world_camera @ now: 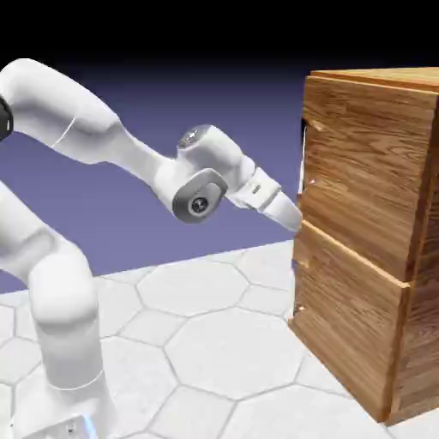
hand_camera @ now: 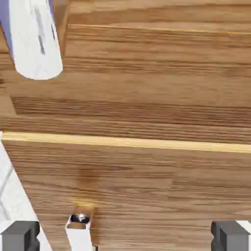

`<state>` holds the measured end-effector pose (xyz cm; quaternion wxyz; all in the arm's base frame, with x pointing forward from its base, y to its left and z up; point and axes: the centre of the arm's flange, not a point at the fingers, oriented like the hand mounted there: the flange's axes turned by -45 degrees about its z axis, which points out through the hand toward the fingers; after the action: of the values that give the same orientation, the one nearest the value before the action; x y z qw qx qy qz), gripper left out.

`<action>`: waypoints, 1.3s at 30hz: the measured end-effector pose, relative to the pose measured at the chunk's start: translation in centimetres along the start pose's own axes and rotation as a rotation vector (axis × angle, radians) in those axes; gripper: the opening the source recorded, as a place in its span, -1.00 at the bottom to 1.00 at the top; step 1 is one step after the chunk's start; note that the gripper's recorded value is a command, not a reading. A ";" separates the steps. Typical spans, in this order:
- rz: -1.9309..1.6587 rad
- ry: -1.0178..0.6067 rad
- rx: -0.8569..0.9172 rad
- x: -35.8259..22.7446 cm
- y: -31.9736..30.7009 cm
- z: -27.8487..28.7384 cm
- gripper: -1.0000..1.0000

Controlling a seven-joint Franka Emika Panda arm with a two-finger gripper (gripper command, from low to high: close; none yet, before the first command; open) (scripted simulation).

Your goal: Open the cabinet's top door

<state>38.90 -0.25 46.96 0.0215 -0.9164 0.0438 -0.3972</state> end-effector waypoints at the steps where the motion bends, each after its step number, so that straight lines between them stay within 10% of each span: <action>1: 0.055 0.008 0.000 0.3 0.2 -0.3 0.00; 39: 1.972 0.226 0.467 3.0 0.0 -7.3 0.00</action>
<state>35.68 -0.53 54.15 0.5130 -0.4023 0.7024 -0.2856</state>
